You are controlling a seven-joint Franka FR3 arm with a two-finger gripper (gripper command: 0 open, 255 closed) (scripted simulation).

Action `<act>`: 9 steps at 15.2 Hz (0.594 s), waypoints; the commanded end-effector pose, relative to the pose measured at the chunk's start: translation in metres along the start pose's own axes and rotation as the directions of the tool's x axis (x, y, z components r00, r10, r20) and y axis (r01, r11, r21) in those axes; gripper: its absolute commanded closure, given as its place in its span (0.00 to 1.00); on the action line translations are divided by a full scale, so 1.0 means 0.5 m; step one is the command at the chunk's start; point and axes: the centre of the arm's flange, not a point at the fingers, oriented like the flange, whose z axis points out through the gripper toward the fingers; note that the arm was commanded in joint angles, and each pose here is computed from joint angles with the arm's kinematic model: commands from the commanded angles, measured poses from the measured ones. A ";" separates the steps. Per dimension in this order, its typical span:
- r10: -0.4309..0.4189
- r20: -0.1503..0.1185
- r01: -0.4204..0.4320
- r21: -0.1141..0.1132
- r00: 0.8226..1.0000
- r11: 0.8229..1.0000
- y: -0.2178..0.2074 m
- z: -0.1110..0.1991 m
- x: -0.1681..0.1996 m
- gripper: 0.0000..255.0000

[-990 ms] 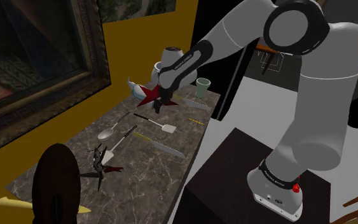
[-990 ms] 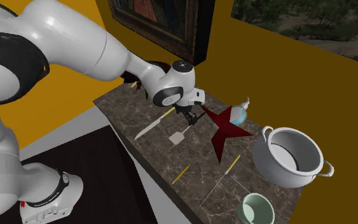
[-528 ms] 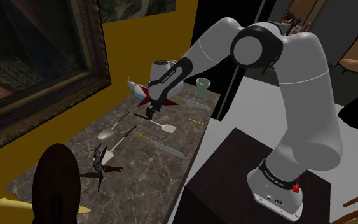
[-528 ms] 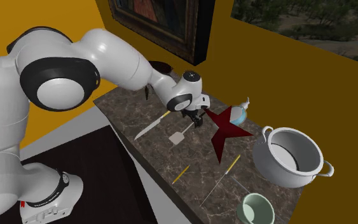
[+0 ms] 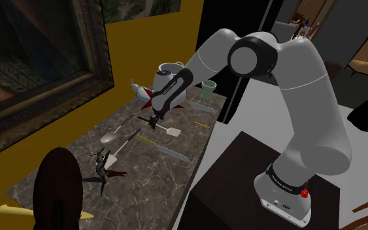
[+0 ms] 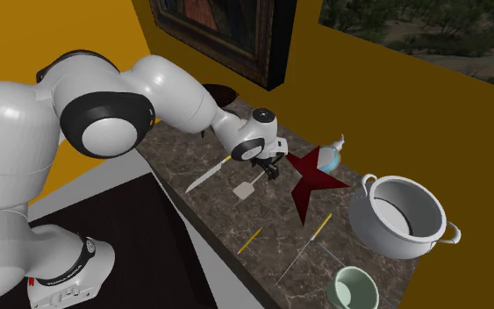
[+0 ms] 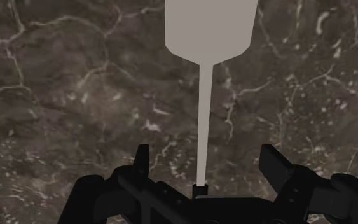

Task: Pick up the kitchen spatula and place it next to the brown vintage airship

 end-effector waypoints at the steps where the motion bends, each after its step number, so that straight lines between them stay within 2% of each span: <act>1: 0.000 -0.001 0.000 0.000 1.000 1.000 0.001 0.003 0.001 0.00; 7: 0.000 -0.001 0.000 0.000 1.000 1.000 0.001 0.003 0.001 0.00; 8: 0.000 -0.001 0.000 0.000 1.000 1.000 0.001 0.003 0.001 1.00; 9: 0.000 -0.001 0.000 0.000 1.000 1.000 0.001 0.003 0.001 1.00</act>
